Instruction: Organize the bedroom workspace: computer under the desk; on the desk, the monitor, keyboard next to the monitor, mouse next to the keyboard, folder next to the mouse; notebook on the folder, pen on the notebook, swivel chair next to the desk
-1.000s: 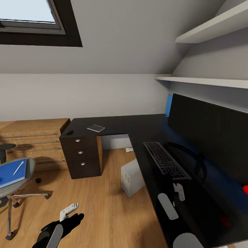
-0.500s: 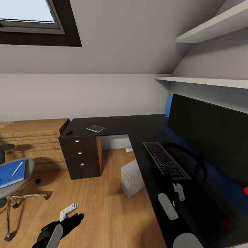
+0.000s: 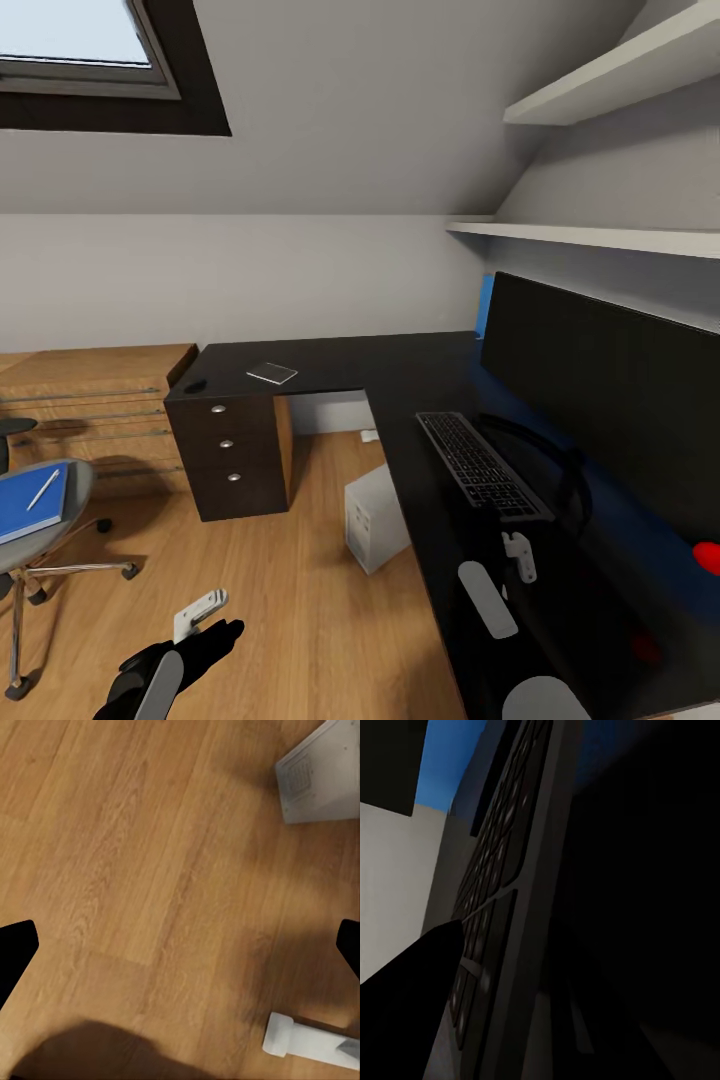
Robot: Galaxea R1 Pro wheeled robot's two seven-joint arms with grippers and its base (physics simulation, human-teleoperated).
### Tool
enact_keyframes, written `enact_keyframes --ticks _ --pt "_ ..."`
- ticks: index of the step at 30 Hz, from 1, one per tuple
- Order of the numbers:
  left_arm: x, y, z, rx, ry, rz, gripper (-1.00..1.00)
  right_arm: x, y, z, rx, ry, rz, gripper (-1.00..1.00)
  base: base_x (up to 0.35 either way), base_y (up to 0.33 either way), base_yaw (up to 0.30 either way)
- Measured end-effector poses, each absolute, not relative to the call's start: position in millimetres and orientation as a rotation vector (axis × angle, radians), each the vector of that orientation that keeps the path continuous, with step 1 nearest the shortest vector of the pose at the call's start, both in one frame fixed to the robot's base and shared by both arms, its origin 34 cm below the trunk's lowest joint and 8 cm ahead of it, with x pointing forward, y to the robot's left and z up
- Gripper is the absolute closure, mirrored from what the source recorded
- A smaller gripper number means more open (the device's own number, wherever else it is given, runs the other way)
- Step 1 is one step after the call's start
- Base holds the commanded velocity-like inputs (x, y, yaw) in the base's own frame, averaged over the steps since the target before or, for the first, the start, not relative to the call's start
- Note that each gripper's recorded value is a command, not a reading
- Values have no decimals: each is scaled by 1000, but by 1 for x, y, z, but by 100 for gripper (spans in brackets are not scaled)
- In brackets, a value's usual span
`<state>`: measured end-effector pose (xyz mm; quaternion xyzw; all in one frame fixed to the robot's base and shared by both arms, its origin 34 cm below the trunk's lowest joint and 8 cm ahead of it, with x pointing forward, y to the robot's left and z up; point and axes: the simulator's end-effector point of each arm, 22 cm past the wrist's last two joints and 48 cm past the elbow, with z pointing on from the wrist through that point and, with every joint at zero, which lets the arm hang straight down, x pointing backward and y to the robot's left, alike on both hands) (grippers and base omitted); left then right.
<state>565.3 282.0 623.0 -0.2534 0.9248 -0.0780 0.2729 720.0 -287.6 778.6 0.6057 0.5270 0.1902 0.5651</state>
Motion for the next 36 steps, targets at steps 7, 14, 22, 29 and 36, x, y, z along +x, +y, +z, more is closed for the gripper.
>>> enact_keyframes --ticks 7,14,22,29,36 --pt "565 282 623 -683 2489 -211 -100 720 -287 779 1425 1239 448 100 0 -8 0" --pt "565 282 623 -683 2489 -212 -100 720 -287 779 1423 1240 447 100 0 0 0" --pt "565 282 623 -682 2490 -211 -100 720 -287 779 1423 1240 447 100 0 0 0" --pt "565 282 623 -682 2490 -211 -100 720 -287 779 1424 1241 445 100 0 0 0" --pt "565 283 623 -683 2490 -211 -100 720 -287 779 1424 1241 446 100 0 0 0"
